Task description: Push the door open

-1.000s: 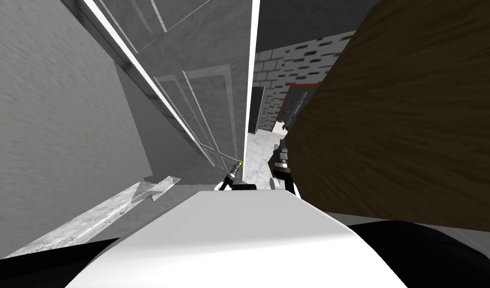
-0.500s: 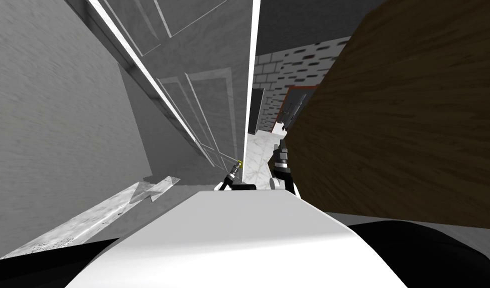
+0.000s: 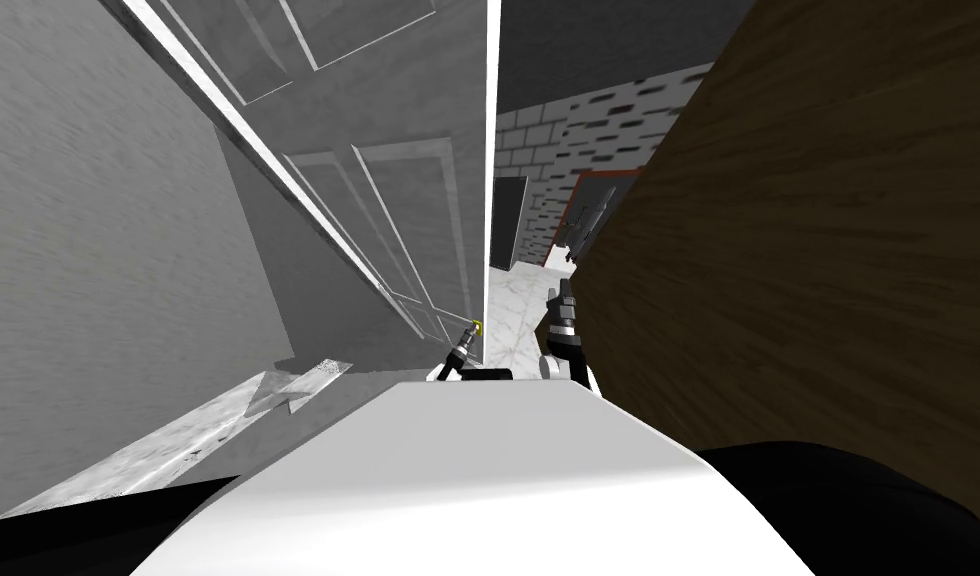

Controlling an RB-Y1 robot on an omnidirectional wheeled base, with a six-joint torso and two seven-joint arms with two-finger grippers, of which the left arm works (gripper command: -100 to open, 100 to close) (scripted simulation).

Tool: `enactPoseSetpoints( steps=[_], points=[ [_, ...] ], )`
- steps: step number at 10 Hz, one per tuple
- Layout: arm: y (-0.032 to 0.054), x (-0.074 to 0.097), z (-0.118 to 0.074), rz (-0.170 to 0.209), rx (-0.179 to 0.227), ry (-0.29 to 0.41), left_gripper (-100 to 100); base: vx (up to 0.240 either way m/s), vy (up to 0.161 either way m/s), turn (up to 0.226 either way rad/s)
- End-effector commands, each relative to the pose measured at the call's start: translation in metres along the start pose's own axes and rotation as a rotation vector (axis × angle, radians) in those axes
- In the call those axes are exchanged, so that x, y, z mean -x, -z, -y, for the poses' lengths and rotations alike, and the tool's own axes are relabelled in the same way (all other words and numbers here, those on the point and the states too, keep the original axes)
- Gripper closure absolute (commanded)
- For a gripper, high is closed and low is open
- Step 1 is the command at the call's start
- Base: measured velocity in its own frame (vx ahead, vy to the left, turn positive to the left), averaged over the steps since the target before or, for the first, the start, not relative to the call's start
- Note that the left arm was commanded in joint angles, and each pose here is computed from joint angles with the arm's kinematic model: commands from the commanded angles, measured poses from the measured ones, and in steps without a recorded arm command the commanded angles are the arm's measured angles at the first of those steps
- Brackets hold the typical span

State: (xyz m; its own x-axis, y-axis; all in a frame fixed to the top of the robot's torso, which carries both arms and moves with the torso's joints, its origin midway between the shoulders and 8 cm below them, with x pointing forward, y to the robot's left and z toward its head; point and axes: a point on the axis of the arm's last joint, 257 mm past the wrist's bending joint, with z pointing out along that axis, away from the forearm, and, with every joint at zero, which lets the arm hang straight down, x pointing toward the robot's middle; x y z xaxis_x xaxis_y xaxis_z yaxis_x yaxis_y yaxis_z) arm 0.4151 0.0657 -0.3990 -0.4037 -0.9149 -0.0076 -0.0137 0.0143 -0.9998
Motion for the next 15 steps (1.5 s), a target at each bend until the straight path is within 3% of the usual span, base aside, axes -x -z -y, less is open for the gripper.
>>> enactPoseSetpoints(
  steps=[1,6,7,13,15],
  points=[
    [-0.0020,0.018,0.003,0.031,-0.010,-0.011,100,0.172,-0.128,0.044],
    [-0.0016,0.055,0.004,0.112,-0.009,-0.021,100,0.147,-0.110,0.069],
    [-0.0011,0.048,0.003,0.096,-0.009,-0.017,-100,-0.055,-0.057,0.062],
    [-0.0030,0.039,0.007,0.092,-0.016,0.003,-100,-0.221,0.013,0.034],
    [-0.0013,0.043,0.005,0.096,-0.015,-0.004,-100,0.000,-0.022,-0.018]
  ],
)
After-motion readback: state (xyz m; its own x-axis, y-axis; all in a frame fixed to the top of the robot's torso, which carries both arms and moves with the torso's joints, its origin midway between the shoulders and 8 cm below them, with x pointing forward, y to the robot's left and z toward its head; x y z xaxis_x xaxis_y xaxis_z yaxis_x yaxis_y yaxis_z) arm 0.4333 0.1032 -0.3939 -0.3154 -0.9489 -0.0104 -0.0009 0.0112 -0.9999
